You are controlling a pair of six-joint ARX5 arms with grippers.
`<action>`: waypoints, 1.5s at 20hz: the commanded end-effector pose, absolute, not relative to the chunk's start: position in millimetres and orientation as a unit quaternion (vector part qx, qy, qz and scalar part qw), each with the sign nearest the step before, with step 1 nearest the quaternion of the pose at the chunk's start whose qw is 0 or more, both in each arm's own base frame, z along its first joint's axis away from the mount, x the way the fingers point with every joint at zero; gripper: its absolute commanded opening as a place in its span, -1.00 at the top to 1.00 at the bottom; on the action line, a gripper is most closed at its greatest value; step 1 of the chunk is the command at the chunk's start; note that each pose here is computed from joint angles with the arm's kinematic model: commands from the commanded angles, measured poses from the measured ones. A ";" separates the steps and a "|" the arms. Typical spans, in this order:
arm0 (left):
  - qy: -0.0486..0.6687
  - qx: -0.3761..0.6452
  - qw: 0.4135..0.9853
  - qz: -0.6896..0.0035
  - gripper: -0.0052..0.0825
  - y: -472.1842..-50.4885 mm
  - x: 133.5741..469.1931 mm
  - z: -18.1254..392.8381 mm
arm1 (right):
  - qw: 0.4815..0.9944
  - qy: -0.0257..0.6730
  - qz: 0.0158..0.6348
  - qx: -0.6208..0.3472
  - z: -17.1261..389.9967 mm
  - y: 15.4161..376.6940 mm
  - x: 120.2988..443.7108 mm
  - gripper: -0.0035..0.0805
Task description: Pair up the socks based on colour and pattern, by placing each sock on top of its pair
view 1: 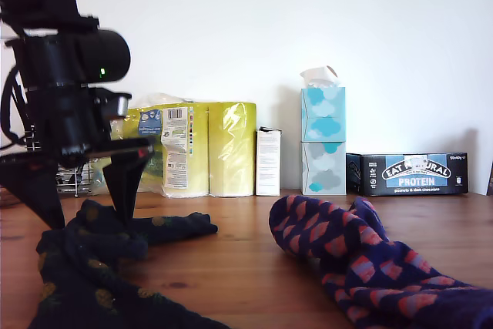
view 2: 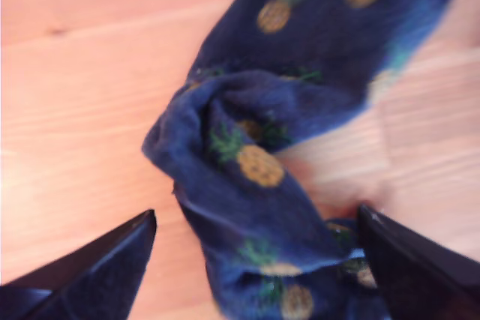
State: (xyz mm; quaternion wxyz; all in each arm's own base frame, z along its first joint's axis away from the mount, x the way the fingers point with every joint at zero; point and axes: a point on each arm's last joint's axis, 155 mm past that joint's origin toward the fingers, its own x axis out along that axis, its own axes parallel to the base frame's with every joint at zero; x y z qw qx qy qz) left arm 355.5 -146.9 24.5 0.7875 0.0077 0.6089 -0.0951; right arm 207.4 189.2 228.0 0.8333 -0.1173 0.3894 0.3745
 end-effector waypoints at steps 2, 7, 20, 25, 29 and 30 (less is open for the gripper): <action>0.594 -0.004 0.797 -0.107 0.20 -153.5 360.9 33.3 | 0.834 0.384 0.377 -0.118 227.1 189.5 207.1 0.94; 0.555 0.021 0.820 -0.142 0.94 -163.6 379.7 65.8 | 0.834 0.385 0.377 -0.119 226.9 189.5 207.0 0.94; 0.594 0.112 0.796 0.045 0.94 -56.9 338.2 106.3 | 0.833 0.386 0.377 -0.119 226.4 189.2 206.5 0.94; 0.632 0.087 0.770 0.023 -0.27 -70.4 315.0 99.0 | 0.827 0.387 0.391 -0.112 227.3 193.6 202.3 0.94; 0.644 0.106 0.756 0.047 -0.45 -62.8 303.1 99.5 | 0.827 0.388 0.391 -0.112 226.9 193.5 201.9 0.94; 0.645 0.117 0.753 0.058 -0.45 -56.9 301.7 100.6 | 0.827 0.389 0.391 -0.111 226.7 193.3 201.7 0.94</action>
